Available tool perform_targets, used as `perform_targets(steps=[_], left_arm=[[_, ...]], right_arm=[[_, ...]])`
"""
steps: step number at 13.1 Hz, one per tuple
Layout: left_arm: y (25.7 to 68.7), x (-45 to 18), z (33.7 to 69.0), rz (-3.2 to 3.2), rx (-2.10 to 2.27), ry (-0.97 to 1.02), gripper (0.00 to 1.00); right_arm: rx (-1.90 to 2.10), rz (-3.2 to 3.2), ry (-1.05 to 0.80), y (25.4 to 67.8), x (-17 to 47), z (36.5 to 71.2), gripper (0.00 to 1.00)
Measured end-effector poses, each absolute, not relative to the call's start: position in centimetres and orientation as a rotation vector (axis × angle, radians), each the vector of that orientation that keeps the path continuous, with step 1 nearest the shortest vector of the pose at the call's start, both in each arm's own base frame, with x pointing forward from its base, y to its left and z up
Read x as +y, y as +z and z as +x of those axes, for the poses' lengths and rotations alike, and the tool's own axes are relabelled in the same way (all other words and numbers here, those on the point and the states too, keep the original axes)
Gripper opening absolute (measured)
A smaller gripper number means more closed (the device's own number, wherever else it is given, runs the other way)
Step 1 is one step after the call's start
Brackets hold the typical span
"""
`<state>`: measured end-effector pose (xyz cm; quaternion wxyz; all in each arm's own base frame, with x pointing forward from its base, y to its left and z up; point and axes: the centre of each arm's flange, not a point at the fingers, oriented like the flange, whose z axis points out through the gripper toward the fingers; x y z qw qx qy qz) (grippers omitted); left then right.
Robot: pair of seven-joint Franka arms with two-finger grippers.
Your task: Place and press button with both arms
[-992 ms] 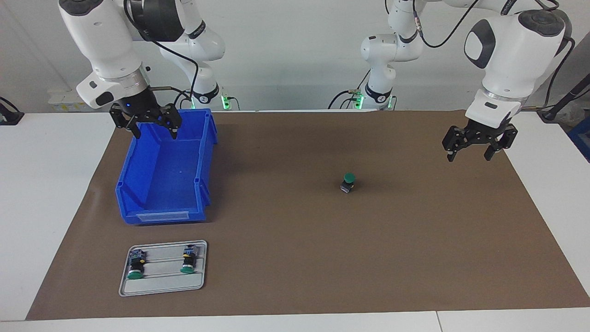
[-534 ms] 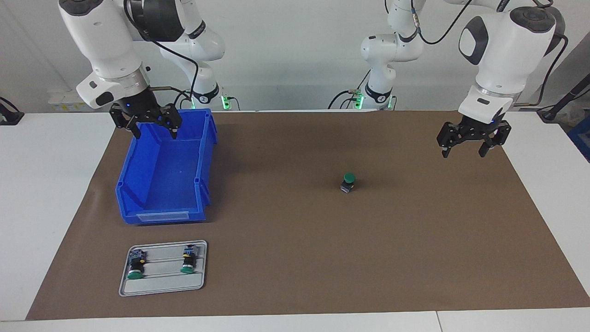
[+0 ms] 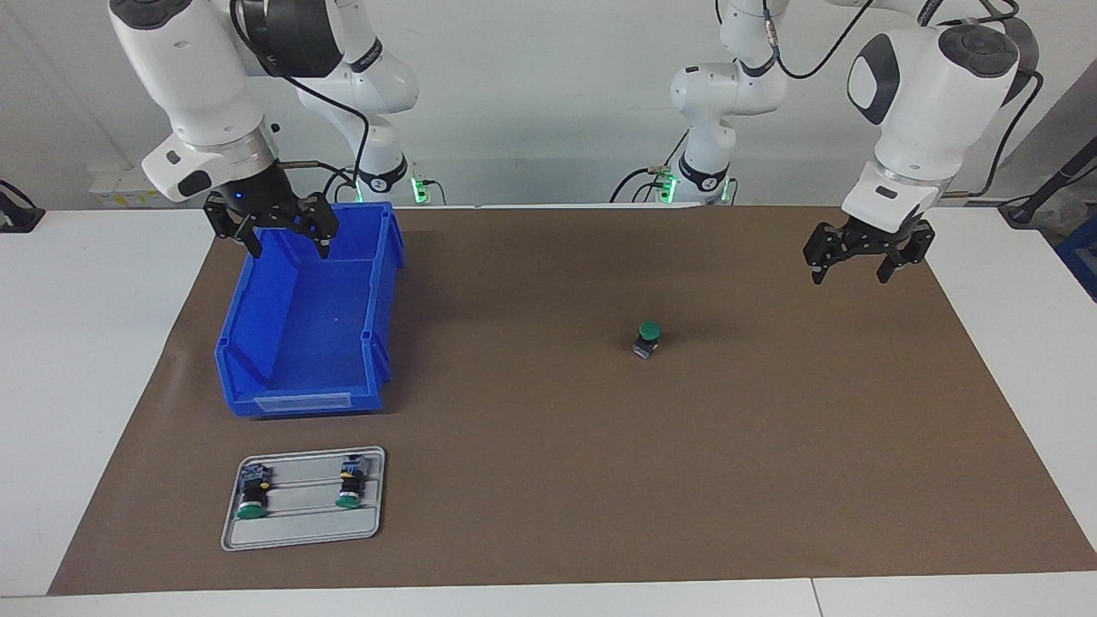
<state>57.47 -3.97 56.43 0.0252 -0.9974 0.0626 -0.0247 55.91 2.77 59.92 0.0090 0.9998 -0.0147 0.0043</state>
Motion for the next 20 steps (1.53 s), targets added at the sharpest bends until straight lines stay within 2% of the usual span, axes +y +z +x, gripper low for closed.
perform_targets(steps=[4,20], left_arm=[[54.9,-4.5,57.3,-3.141,0.181,-0.075,1.00],[54.5,-1.5,57.6,-3.153,0.093,-0.100,1.00]], right_arm=[[-0.046,3.123,0.013,59.9,2.8,55.9,1.00],[-0.046,3.123,0.013,59.9,2.8,55.9,1.00]])
